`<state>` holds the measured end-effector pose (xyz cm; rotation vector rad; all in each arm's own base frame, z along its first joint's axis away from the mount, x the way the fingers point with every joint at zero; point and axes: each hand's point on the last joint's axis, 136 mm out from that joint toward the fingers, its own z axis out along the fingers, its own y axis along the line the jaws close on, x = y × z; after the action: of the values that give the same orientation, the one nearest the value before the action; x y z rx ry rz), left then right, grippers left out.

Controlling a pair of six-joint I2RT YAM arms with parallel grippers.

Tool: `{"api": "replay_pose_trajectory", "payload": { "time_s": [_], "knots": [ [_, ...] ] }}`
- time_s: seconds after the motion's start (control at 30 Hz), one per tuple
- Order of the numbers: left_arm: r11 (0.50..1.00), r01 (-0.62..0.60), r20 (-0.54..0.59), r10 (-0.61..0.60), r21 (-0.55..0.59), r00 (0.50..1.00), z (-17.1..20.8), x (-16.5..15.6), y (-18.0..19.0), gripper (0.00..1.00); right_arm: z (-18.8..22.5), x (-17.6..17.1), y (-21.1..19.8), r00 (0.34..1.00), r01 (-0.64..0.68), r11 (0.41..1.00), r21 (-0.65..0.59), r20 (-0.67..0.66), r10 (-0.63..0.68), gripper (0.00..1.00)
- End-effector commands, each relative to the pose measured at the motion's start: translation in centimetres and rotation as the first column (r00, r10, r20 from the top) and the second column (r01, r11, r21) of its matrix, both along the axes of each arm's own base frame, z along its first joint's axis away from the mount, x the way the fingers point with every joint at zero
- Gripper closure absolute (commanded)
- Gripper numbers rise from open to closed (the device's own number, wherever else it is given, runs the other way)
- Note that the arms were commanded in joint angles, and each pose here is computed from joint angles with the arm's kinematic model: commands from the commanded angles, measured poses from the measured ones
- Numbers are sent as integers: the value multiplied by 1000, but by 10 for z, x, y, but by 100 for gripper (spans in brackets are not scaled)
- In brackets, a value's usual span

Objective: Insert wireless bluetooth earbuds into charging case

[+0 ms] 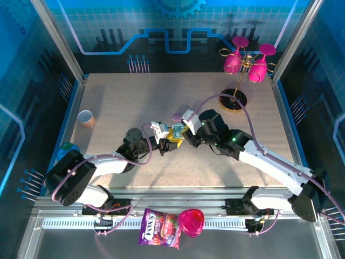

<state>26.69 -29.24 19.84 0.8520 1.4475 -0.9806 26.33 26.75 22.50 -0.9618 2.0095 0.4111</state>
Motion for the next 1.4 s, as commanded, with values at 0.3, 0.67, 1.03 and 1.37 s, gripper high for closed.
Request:
{"api": "replay_pose_trajectory", "payload": {
  "time_s": [0.3, 0.67, 1.03, 1.37],
  "knots": [
    [999, 0, 25, 1, -42, 1000, 22, 4, -1, 80, 1, -6, 5, 999, -49, 998, -46, 6, 49, 82],
    [999, 4, 36, -3, -40, 999, 19, 3, -1, 80, 41, -11, 8, 999, -36, 995, 90, 29, 33, 57],
    [999, 34, 105, -30, -32, 994, 19, -7, 0, 81, 83, 4, -11, 993, 92, 944, 318, -99, -63, 31],
    [997, 80, 193, -74, -22, 978, 22, -19, 0, 82, 36, 22, -10, 901, 186, 971, 148, -419, -109, 23]
  ]
}}
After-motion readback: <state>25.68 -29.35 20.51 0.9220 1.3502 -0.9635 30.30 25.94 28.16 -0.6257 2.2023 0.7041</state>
